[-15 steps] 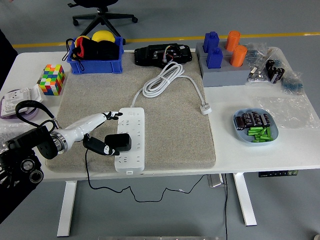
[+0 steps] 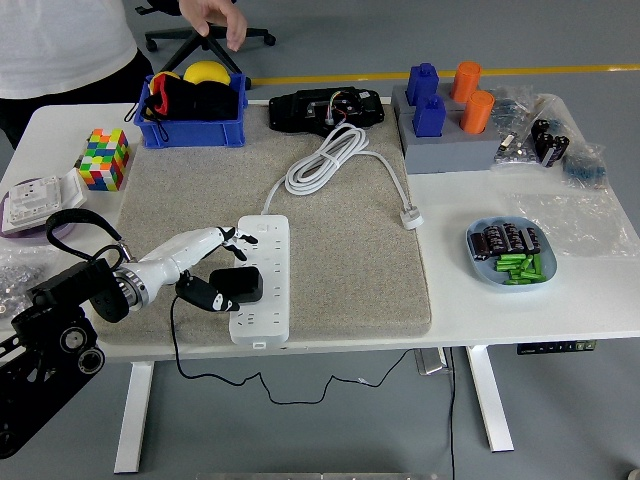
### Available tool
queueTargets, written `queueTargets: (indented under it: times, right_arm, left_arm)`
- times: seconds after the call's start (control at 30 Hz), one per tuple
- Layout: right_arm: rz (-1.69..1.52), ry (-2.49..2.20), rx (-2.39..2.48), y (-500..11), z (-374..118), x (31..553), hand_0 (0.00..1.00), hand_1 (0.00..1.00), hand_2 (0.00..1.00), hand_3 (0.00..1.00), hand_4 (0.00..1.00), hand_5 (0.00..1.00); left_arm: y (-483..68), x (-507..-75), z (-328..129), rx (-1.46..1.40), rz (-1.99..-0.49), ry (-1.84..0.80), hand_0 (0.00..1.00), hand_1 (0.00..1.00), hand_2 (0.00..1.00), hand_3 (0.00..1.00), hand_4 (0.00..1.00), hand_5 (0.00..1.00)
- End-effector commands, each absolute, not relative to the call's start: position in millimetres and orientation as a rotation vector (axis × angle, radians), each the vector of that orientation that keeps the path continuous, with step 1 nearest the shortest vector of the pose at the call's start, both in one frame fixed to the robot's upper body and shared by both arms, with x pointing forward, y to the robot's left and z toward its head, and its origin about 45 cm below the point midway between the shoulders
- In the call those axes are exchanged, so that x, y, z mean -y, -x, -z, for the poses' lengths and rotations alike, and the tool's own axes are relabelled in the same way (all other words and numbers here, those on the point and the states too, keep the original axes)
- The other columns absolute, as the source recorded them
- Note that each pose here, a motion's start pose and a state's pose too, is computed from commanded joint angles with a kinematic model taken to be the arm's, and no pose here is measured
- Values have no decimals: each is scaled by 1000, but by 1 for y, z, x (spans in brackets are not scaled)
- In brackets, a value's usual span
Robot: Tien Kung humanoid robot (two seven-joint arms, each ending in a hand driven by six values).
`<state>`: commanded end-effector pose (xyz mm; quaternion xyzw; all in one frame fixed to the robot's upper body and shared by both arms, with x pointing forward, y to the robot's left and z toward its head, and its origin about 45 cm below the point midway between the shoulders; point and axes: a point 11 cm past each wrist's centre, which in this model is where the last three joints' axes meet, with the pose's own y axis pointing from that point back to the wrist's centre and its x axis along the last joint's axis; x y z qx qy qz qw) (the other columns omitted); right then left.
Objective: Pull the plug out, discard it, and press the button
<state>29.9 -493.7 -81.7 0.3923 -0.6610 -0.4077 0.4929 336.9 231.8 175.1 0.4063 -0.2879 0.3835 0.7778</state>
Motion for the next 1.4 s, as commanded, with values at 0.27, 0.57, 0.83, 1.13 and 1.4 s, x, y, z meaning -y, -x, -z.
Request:
queueTargets:
  times: [0.27, 0.57, 0.83, 1.13, 1.4]
  right_arm:
    - [990, -952, 1602, -29, 82, 493, 700, 676, 659, 617, 711, 489]
    - [990, -953, 1602, -29, 82, 493, 700, 676, 659, 617, 711, 486]
    - [991, -951, 1603, -29, 82, 493, 700, 676, 659, 617, 712, 487]
    - [995, -950, 1602, -28, 83, 492, 700, 676, 659, 617, 712, 488]
    - [994, -951, 1605, -29, 83, 492, 700, 676, 659, 617, 712, 488]
  left_arm:
    - [-337, -230, -168, 615, -835, -875, 693, 517, 454, 572, 878, 2]
    - [-338, -232, -168, 607, -869, -852, 577, 433, 422, 555, 734, 2]
    - [-341, -231, -174, 595, -893, -808, 523, 355, 352, 498, 702, 2]
    - [-351, -239, -202, 604, -961, -718, 495, 329, 327, 482, 662, 2]
    - [-380, -280, -203, 617, -1092, -778, 498, 330, 327, 480, 670, 2]
